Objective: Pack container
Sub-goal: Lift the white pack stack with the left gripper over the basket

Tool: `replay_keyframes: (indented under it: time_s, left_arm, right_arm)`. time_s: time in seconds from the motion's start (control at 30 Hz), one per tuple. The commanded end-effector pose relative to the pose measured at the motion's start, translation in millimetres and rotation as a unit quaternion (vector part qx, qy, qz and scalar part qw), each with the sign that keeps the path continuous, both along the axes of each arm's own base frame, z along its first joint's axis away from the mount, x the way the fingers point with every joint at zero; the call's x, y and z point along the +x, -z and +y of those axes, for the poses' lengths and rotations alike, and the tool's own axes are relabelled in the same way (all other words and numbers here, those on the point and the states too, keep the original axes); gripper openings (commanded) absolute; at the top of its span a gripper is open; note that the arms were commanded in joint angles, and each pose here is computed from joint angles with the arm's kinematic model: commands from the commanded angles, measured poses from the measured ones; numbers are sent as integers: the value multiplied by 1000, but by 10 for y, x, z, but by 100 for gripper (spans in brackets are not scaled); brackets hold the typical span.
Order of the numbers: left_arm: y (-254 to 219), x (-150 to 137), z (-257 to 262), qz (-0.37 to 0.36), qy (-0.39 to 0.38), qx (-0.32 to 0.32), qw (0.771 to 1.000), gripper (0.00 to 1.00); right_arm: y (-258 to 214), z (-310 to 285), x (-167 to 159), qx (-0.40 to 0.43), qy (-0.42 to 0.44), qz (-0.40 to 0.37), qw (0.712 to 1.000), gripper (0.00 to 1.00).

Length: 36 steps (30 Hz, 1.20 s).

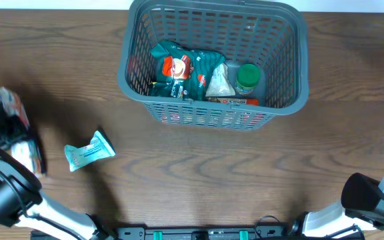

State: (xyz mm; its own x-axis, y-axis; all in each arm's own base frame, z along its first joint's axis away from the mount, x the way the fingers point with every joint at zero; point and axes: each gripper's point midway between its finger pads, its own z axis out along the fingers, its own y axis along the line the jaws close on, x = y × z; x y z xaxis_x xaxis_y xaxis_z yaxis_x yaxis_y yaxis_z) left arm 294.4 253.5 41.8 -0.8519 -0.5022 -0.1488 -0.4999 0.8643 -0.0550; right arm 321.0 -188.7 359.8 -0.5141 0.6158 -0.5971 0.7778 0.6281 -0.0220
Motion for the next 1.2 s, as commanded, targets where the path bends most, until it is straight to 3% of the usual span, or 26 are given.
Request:
replay_keyframes:
  time_s: [0.0,0.17,0.3,0.47,0.63,0.73,0.9,1.03,1.17]
  left_arm:
    - [-828,513,-160,-139,30,12,990,6]
    - [-1730,830,-468,-240,89,60,965,6]
    - [-2620,1004,-836,-331,143,117,926,6]
    - [-3753,1128,-1625,-465,237,147,840,6]
    - [-4399,1142,-2340,-546,318,157,759,6]
    - [-4553,1112,-2892,-575,407,151,694,6]
    - [-4474,1049,-3633,-575,522,149,612,6]
    - [-4261,986,-4091,-556,583,127,579,6]
    - [-3953,931,-4447,-523,631,94,565,6]
  right_arm:
    - [-28,-35,-29,-2,10,-5,1000,99]
    - [-28,-35,-29,-2,10,-5,1000,99]
    - [-28,-36,-30,-2,10,-5,1000,99]
    - [-28,-36,-30,-2,10,-5,1000,99]
    - [-28,-35,-29,-2,10,-5,1000,99]
    - [-28,-36,-30,-2,10,-5,1000,99]
    - [-28,-36,-30,-2,10,-5,1000,99]
    - [-28,-36,-30,-2,10,-5,1000,99]
    - [-28,-36,-30,-2,10,-5,1000,99]
